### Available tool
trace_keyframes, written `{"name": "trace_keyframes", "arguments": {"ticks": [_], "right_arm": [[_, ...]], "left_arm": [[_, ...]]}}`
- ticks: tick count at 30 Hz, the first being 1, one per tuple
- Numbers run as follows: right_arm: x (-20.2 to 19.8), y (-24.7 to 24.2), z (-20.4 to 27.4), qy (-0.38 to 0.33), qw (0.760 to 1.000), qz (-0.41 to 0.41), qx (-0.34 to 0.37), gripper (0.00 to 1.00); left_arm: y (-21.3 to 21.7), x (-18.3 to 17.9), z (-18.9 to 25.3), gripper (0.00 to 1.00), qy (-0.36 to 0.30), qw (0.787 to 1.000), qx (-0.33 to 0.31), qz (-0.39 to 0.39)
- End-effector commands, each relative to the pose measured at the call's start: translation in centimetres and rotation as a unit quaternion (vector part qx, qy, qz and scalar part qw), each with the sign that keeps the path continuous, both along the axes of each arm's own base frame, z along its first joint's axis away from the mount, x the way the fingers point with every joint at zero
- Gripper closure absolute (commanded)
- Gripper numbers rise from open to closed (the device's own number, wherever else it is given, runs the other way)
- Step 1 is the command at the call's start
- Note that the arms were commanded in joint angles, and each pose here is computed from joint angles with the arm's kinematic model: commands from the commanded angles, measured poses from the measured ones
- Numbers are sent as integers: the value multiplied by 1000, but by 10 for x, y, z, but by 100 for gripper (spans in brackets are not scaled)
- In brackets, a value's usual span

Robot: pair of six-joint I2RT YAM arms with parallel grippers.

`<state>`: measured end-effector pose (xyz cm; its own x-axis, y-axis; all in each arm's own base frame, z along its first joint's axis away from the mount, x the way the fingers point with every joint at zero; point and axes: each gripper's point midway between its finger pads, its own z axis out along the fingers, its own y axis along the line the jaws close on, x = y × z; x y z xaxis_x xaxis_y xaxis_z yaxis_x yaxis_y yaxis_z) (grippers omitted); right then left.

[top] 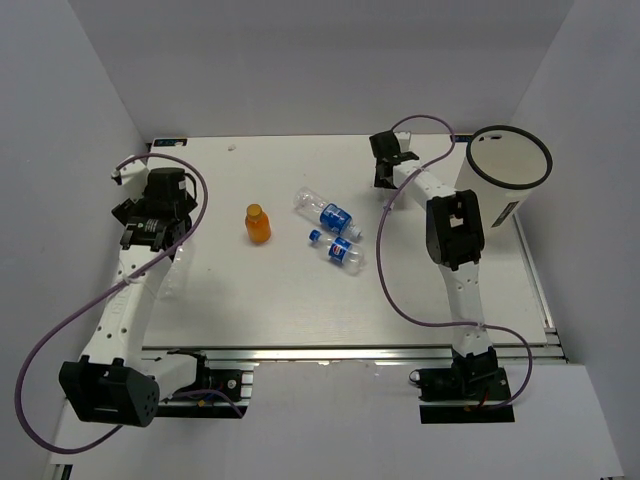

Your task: Put the plastic bottles in the bin

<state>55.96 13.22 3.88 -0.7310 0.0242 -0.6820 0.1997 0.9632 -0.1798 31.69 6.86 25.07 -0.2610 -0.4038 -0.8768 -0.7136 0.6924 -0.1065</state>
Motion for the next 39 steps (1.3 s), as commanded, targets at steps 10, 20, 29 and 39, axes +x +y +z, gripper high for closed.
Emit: {"name": "trace_keyframes", "arguments": {"ticks": [10,20,29,39], "right_arm": [[15,48,280,-279,932,217,75,70],[-37,-122,389,-390,916,93,2,72],[-66,-223,345,-355,934,19,-33,58],[-73,-215,383,-375,926,31,-16,11]], "left_arm": [[-11,4,30,2,-56,997,-23,-37],[-15,22,20,2,-36,998,-25,-43],[-24,26,19,2,-34,997,-42,-62],[-22,17,16,2,-25,997,-41,-60]]}}
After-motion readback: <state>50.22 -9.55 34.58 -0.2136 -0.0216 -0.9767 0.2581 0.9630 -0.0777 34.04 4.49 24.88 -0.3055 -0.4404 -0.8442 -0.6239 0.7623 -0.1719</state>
